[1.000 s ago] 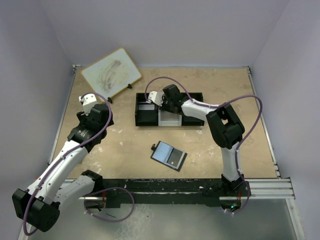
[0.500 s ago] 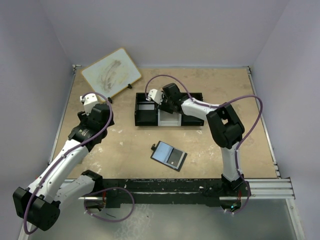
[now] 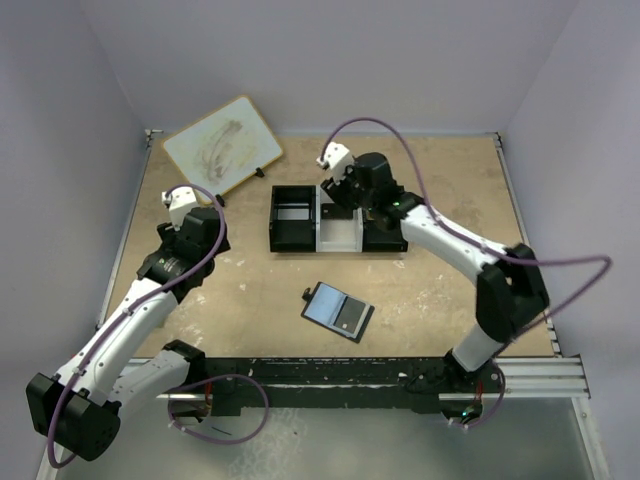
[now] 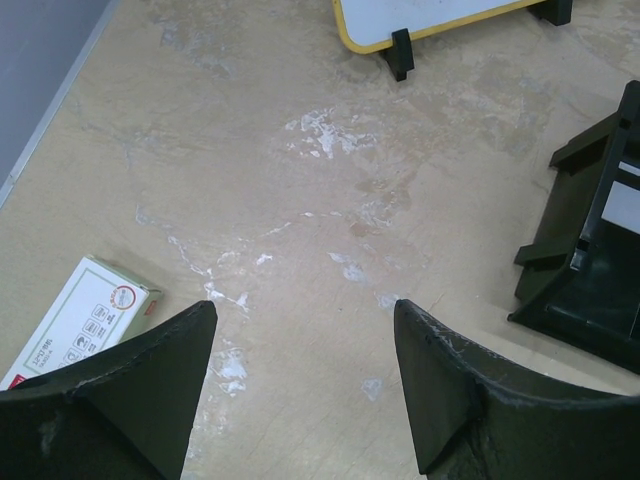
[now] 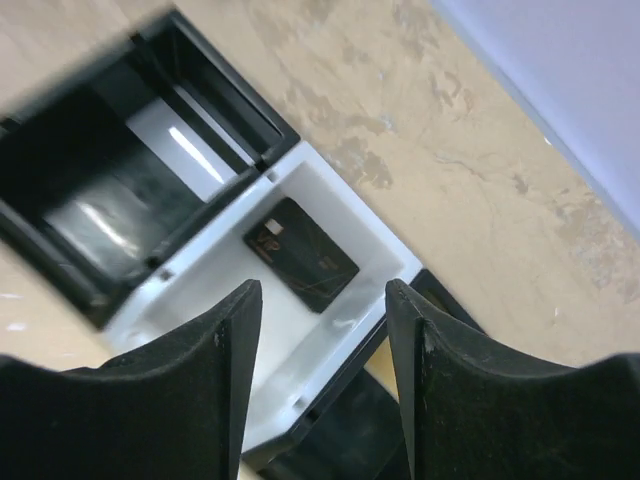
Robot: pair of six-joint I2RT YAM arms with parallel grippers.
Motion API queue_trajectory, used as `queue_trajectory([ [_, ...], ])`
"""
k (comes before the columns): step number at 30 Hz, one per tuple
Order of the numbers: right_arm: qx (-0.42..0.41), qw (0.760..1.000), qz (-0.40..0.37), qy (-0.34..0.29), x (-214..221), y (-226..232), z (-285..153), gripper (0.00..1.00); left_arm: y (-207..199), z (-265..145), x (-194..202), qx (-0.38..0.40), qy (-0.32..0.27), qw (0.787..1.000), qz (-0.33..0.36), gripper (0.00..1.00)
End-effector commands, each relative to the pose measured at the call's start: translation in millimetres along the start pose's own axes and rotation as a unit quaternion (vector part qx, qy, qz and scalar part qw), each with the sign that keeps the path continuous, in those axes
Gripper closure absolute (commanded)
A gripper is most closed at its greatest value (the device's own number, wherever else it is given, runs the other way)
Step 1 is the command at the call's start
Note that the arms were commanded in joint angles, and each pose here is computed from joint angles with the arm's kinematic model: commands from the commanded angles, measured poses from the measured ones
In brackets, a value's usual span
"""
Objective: Take the credit cards out of the card holder
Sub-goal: Place the credit card in the storage box, then adjust the card holder at the center of the board.
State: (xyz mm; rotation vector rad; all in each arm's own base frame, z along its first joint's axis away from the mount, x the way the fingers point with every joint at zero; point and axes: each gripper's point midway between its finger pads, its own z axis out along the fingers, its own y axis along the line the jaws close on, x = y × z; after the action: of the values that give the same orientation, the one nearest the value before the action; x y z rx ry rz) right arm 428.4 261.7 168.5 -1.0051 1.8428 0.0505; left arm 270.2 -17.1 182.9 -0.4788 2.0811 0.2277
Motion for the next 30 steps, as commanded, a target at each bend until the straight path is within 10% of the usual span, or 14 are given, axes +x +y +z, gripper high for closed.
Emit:
queue_trajectory([
  [1,-0.031,0.979,0.198,-0.028,-16,20,-51,0.43,-9,-3,-2,0.025,0.004,1.000,-0.014,0.31],
  [17,-0.152,0.900,0.392,0.116,120,140,-113,0.39,-115,-78,102,0.337,0.210,0.904,-0.161,0.30],
  [30,-0.122,0.883,0.431,0.138,147,146,-115,0.38,-156,-120,172,0.346,0.216,0.905,-0.121,0.30],
])
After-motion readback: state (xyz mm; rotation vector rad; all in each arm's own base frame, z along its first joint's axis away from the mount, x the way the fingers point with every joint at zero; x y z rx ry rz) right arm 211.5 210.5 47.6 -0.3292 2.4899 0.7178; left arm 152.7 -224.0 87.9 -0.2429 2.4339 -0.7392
